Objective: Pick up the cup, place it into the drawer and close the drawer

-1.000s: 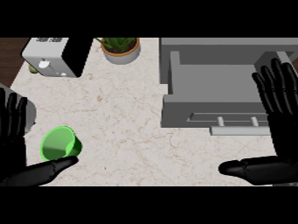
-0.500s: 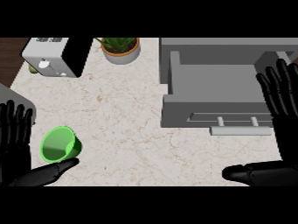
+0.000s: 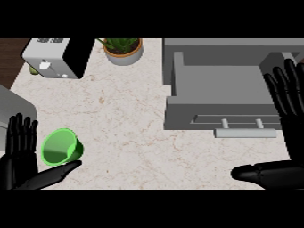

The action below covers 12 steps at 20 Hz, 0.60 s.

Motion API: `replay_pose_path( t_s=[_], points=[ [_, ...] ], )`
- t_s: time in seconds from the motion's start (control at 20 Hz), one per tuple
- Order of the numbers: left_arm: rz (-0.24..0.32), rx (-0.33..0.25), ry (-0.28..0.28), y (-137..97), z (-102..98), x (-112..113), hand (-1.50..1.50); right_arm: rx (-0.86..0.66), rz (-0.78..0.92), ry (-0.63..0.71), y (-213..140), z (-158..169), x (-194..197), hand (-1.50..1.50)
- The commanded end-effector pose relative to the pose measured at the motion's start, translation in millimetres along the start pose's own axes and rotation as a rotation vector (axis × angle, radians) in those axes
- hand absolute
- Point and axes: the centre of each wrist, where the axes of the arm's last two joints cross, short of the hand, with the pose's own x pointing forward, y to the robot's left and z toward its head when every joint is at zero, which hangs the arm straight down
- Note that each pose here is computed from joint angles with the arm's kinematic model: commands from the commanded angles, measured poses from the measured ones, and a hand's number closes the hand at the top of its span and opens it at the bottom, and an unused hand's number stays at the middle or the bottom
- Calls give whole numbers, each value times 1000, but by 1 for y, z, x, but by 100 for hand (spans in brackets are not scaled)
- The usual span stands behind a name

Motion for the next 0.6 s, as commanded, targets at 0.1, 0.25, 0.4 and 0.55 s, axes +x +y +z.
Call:
replay_pose_path(
  t_s=[0.1, 0.25, 0.4, 0.55],
  points=[
    [-6, 22, 31, 31, 8, -29, -150, 14, 1, 3, -2, 5, 2, -150],
    [-9, 2, 48, 17, 12, -45, -150, -13, 8, 3, 3, 13, 6, -150],
    [-15, 3, 64, 29, 23, -49, -150, 11, 0, -2, -13, 2, 6, -150],
    [7, 15, 53, 40, 8, -48, -150, 12, 9, -10, 5, 12, 3, -150]
  ],
)
